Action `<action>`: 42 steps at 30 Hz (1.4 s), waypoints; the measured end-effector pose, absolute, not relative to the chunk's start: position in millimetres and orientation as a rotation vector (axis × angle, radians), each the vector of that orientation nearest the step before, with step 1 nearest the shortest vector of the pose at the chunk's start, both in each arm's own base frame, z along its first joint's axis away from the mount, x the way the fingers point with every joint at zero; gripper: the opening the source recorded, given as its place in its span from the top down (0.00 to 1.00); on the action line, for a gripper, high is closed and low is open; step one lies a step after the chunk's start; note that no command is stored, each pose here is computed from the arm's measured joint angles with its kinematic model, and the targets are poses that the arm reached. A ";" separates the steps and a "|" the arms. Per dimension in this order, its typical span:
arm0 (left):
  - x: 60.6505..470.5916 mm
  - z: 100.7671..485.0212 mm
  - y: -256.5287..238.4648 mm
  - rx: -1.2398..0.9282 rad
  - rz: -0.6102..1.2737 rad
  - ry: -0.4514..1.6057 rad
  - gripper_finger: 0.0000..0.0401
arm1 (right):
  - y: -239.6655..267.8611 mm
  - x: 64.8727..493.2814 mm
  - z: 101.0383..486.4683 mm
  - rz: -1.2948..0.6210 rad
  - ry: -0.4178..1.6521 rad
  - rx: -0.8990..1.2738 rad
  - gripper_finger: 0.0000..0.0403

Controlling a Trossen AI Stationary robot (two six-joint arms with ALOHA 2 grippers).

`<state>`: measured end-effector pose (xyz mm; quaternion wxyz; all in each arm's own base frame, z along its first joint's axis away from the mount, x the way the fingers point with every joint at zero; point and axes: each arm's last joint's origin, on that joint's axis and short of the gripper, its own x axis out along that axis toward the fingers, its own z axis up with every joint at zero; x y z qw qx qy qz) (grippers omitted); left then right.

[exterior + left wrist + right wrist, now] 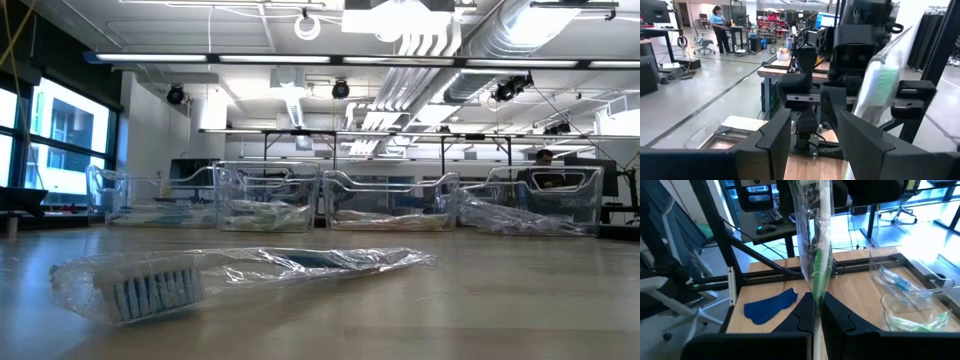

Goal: Pick & Place Toothbrushes
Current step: Put the green toothbrush into the middle left transparent bin

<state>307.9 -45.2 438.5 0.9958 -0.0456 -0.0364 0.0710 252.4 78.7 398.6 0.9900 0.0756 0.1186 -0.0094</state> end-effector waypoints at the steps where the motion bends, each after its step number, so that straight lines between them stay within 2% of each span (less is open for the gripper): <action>1: 307.9 438.4 -45.3 -0.085 0.136 -0.071 0.60 | 79.3 254.2 397.8 -0.027 0.235 0.147 0.99; 13: 307.7 441.5 -52.6 0.040 -0.089 -0.100 0.60 | 83.1 260.0 403.9 -0.027 0.147 0.105 0.99; 21: 308.1 444.0 -52.7 0.039 -0.094 -0.131 0.60 | 83.5 261.0 401.7 -0.026 0.162 0.097 0.99; 28: 332.4 431.7 -57.4 0.001 -0.108 -0.177 0.60 | 83.4 261.0 401.1 -0.030 0.168 0.095 0.99; 35: 332.5 433.7 -57.3 0.023 -0.103 -0.200 0.60 | 83.2 260.4 397.7 -0.035 0.201 0.087 0.99; 38: 332.3 434.3 -57.4 0.017 -0.104 -0.206 0.64 | 83.1 260.5 398.0 -0.037 0.197 0.088 0.99; 42: 332.2 434.2 -57.3 0.004 -0.104 -0.204 0.74 | 83.2 260.5 398.1 -0.036 0.197 0.086 0.99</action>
